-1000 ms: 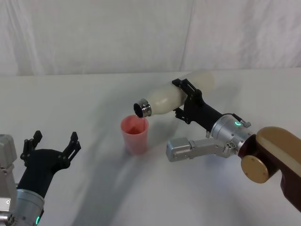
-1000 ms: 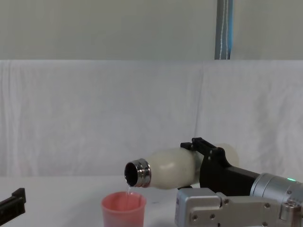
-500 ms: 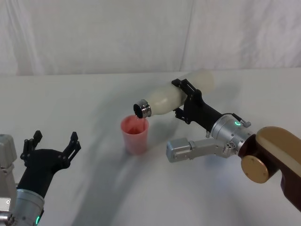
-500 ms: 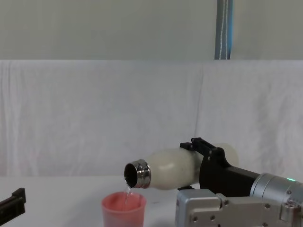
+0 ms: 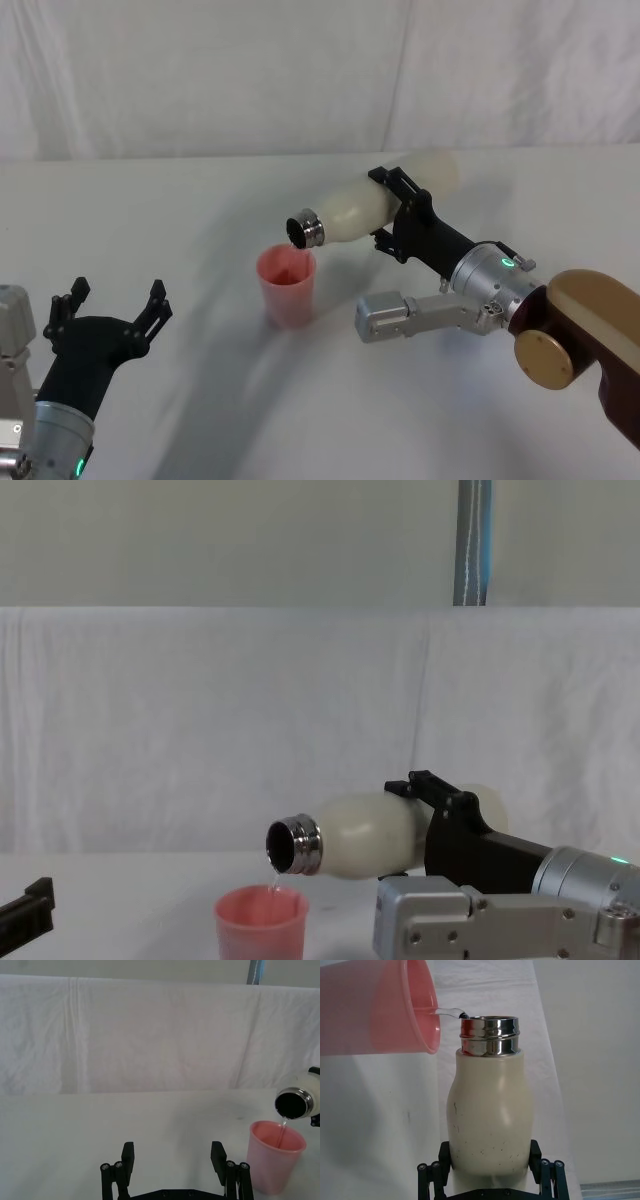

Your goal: Grasp the thermos with one hand and pour water into the cup lid.

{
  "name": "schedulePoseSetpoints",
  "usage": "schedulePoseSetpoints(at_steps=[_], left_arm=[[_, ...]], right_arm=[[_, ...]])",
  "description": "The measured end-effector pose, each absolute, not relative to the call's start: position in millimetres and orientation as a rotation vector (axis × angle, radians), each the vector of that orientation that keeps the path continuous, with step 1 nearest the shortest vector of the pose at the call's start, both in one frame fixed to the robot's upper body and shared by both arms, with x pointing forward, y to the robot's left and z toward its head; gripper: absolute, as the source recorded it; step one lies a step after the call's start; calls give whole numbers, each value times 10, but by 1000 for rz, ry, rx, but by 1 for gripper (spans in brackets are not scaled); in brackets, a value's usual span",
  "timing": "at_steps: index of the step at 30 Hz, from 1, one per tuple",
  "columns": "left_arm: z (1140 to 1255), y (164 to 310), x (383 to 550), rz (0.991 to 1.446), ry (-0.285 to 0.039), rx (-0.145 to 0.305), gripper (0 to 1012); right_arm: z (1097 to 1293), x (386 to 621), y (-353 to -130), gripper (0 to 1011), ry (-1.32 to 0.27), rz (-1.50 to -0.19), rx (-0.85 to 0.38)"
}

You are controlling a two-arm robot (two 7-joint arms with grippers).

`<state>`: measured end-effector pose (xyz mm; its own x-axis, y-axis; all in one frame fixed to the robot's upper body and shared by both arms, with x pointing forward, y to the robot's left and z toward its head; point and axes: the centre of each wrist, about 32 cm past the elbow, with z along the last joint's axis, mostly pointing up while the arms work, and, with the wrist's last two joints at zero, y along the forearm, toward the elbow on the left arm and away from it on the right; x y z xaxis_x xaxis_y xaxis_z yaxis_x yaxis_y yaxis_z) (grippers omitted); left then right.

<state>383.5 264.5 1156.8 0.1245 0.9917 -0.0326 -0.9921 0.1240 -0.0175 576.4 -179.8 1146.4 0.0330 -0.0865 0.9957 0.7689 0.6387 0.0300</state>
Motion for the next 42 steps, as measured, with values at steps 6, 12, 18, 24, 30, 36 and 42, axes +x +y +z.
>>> schedulePoseSetpoints(at_steps=[6, 12, 18, 24, 30, 36, 42], left_arm=[[11568, 2645, 3835, 1446, 14, -38, 1001], [11568, 2645, 3835, 1446, 14, -38, 1001], [11568, 2645, 3835, 1446, 14, -38, 1001], [11568, 2645, 3835, 1446, 14, -38, 1001], [11568, 2646, 3835, 1446, 14, -38, 1001], [11568, 2645, 3835, 1446, 14, -38, 1001], [11568, 2646, 3835, 1446, 14, -38, 1001]], right_arm=[[11462, 5752, -1800, 950, -1354, -741, -621], [11478, 5725, -1802, 950, -1259, -754, -595], [11533, 5671, -1815, 950, -1144, -762, -545], [11623, 5605, -1863, 950, -993, -800, -451], [11723, 5511, -1938, 950, -779, -888, -303], [11756, 5438, -2022, 950, -570, -980, -193], [11764, 5375, -2096, 950, -398, -1038, -100]])
